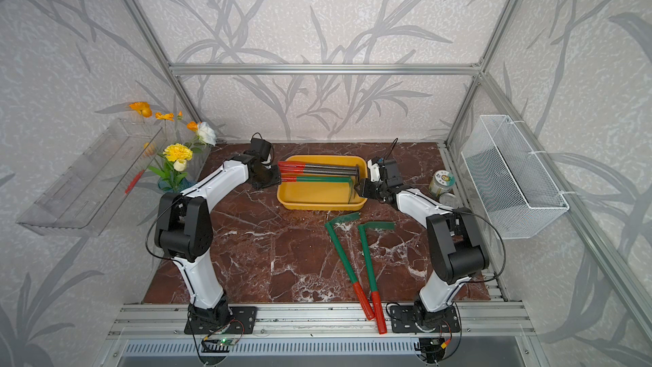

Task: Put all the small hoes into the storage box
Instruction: Place the hoe in the storage box.

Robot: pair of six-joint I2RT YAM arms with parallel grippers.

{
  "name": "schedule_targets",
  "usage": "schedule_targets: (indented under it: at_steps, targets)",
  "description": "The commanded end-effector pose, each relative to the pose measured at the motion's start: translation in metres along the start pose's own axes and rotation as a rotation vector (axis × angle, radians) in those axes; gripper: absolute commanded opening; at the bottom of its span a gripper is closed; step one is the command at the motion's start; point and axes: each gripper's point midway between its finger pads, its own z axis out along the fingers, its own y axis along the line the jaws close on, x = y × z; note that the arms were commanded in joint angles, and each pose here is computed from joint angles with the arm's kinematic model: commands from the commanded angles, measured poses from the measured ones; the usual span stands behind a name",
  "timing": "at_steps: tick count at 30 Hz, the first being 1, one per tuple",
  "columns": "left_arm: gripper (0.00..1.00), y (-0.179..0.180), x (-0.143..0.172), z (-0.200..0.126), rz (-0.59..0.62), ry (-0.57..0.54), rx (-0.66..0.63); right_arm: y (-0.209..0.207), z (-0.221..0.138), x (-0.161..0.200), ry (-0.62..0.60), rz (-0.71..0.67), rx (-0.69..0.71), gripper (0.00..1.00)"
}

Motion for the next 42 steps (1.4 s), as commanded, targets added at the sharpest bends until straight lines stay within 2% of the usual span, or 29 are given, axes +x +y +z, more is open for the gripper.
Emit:
schedule_targets:
  at_steps: [1, 5, 7, 12, 18, 22, 28, 35, 42]
  targets:
    - [0.44, -0.013, -0.017, -0.007, 0.036, -0.033, 0.052, 0.001, -0.002, -0.002, -0.008, -0.013, 0.010, 0.40]
    - [0.44, -0.009, -0.019, -0.021, 0.067, -0.046, 0.031, 0.000, -0.003, -0.002, -0.006, -0.014, 0.013, 0.39]
    - [0.44, -0.015, -0.019, -0.024, 0.083, -0.050, 0.066, -0.001, -0.001, -0.001, -0.006, -0.009, 0.013, 0.40]
    - [0.43, -0.025, -0.015, -0.012, 0.093, -0.009, 0.096, 0.002, -0.001, -0.001, -0.003, -0.011, 0.007, 0.39]
    - [0.43, -0.005, -0.020, -0.040, 0.093, -0.062, 0.013, 0.000, -0.012, -0.006, -0.024, -0.027, 0.036, 0.40]
    - [0.44, 0.027, -0.023, -0.058, 0.083, -0.092, -0.115, 0.000, -0.008, -0.005, -0.018, -0.017, 0.025, 0.40]
    - [0.44, 0.040, -0.027, -0.044, 0.085, -0.043, -0.127, 0.002, -0.008, -0.006, -0.022, -0.016, 0.017, 0.40]
    - [0.44, 0.019, -0.027, -0.022, 0.126, 0.015, -0.014, 0.003, -0.010, -0.007, -0.023, -0.019, 0.018, 0.40]
    - [0.44, 0.006, -0.022, -0.014, 0.140, 0.039, 0.051, 0.002, -0.009, -0.007, -0.025, -0.018, 0.017, 0.40]
